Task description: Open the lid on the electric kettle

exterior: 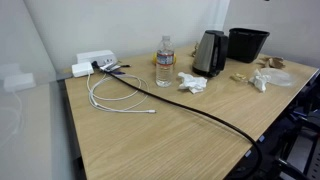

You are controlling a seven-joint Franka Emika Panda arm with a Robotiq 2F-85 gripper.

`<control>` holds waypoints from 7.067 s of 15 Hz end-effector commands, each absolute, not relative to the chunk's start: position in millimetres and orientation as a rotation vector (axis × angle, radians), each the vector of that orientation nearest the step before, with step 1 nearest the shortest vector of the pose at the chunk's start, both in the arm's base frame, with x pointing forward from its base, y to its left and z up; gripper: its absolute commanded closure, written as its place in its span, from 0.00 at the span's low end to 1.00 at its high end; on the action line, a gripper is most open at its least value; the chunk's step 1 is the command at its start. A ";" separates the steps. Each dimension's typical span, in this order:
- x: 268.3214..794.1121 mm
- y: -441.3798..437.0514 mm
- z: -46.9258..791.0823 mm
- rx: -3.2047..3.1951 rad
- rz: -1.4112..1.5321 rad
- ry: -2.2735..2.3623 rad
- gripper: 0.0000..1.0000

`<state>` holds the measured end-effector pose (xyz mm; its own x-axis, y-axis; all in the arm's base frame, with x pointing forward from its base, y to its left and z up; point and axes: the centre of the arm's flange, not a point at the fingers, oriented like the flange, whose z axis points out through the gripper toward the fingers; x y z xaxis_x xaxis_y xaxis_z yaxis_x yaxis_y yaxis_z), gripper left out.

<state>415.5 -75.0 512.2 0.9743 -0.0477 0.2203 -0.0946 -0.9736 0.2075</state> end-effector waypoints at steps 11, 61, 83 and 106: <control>452.1 2.7 508.3 2.881 0.349 -0.154 0.06; 540.5 25.7 395.3 2.699 0.568 -0.344 1.00; 536.0 29.6 370.0 2.672 0.515 -0.282 1.00; 515.3 29.4 388.9 2.610 0.631 -0.310 1.00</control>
<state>530.9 33.7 385.6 0.8899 -0.0829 0.4485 -0.2783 -0.8778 0.3898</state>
